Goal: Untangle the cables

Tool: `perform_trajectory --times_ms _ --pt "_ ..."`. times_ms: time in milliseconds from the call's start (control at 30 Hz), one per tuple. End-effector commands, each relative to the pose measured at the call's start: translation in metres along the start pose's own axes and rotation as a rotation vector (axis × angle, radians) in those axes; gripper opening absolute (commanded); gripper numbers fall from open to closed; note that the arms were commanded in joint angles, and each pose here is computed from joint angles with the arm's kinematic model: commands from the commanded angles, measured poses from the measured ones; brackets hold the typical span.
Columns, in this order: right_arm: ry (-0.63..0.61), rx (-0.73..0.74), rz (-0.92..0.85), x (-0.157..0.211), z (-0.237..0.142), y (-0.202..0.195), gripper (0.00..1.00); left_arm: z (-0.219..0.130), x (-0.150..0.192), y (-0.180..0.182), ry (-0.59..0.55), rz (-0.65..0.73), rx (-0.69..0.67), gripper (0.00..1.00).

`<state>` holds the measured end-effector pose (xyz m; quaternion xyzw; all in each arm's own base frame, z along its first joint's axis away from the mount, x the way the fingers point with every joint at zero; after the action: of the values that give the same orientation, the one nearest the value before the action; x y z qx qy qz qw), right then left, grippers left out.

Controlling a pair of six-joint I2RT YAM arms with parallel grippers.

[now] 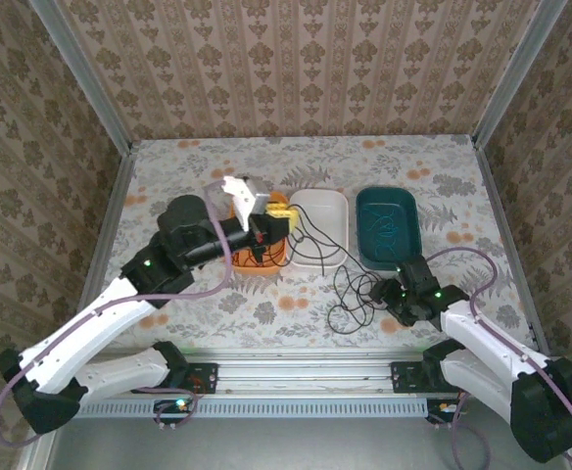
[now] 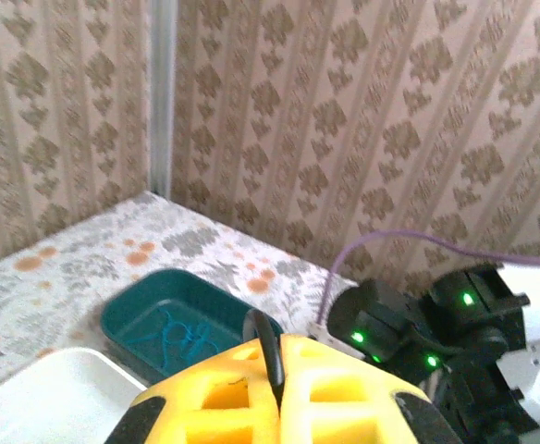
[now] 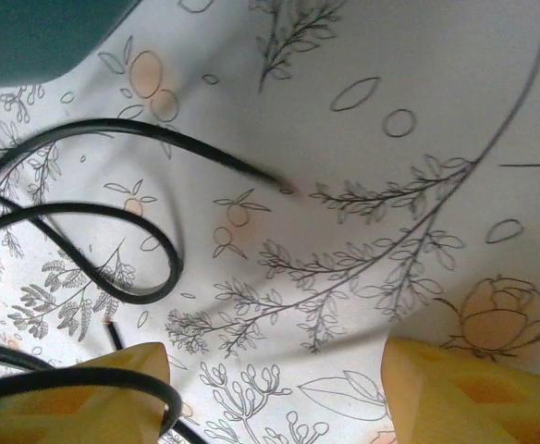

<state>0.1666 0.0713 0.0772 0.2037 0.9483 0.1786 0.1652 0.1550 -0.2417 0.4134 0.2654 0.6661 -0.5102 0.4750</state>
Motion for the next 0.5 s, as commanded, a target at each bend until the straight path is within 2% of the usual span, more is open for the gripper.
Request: perform_trajectory --times_ms 0,400,467 --pt "0.008 0.08 0.106 0.01 0.001 -0.021 0.64 -0.025 -0.038 -0.008 -0.192 0.013 0.003 0.0" --pt "-0.017 0.12 0.245 0.018 0.0 -0.041 0.64 -0.083 -0.078 0.003 -0.464 0.064 -0.24 0.0" --pt "-0.028 0.126 0.259 0.017 -0.002 -0.043 0.64 -0.09 -0.083 0.0 -0.476 0.09 -0.258 0.0"
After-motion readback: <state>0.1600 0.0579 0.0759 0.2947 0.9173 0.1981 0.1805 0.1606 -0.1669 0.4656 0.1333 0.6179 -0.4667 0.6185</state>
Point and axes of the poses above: each hand's point on the last joint's axis, 136 mm out from that joint toward the fingers, its own z axis out along the fingers, its own y axis along the line the jaws close on, x = y × z, the point moved 6 cm from there along -z, back along the fingers, and after that the axes turned 15 degrees about -z, right-handed, at the moved point
